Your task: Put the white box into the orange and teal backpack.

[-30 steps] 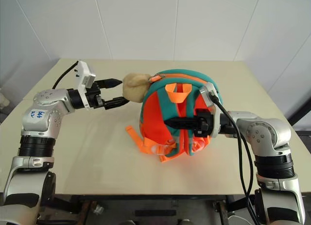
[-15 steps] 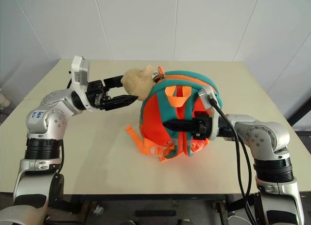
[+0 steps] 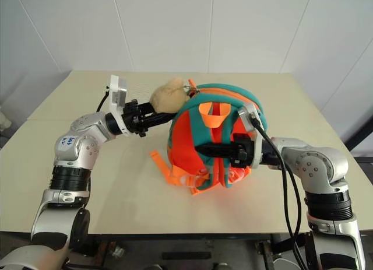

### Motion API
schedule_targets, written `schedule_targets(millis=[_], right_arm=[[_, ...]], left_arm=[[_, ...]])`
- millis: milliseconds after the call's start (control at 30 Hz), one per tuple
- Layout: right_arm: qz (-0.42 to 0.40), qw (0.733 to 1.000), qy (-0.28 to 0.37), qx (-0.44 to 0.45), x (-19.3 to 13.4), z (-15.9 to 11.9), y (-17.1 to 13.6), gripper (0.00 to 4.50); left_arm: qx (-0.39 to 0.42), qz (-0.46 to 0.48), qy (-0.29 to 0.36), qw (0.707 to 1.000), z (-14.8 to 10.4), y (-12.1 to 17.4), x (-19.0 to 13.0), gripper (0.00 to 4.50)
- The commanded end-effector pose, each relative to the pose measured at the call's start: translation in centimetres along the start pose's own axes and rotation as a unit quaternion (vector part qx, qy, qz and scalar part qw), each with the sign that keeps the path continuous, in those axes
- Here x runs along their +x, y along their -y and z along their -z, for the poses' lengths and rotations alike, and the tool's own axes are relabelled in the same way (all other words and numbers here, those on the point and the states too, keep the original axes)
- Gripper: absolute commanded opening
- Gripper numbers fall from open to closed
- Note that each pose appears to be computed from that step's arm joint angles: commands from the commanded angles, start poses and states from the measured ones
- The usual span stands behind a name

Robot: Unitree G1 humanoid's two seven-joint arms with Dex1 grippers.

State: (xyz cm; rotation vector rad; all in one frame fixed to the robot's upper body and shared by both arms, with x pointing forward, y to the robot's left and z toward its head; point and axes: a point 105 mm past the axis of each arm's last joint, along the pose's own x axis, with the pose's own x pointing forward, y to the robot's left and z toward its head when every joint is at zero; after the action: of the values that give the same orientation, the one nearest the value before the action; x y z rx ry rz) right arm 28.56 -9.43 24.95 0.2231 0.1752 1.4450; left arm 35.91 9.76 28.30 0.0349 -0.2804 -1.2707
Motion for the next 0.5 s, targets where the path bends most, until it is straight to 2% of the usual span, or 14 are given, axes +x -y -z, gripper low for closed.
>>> schedule_targets(millis=[33, 100, 233, 333, 433, 500], right_arm=[[-0.007, 1.000, 0.012, -0.016, -0.2, -0.6, -0.8, 0.00], [-0.005, 1.000, 0.014, -0.015, -0.2, -0.5, -0.8, 0.00], [-0.003, 1.000, 0.015, -0.013, -0.3, -0.4, -0.9, 0.00], [-0.001, 1.000, 0.018, -0.012, -0.3, -0.4, -0.9, 0.00], [0.000, 1.000, 0.020, -0.011, -0.2, -0.3, -0.9, 0.00], [0.000, 1.000, 0.022, -0.008, -0.1, -0.2, -1.0, 0.00]], left_arm=[[0.034, 0.019, 0.012, 0.999, -2.4, 0.5, -0.7, 1.52], [0.026, 0.032, -0.018, 0.999, -2.2, 0.6, -2.2, 1.34], [0.033, 0.033, -0.112, 0.993, -0.9, 0.0, -5.6, 1.34], [0.069, 0.017, -0.213, 0.974, 1.6, -1.0, -8.2, 1.34], [0.071, -0.007, -0.243, 0.967, 3.0, -2.1, -9.0, 1.34], [0.074, 0.004, -0.292, 0.954, 6.1, -2.0, -9.3, 1.34]])
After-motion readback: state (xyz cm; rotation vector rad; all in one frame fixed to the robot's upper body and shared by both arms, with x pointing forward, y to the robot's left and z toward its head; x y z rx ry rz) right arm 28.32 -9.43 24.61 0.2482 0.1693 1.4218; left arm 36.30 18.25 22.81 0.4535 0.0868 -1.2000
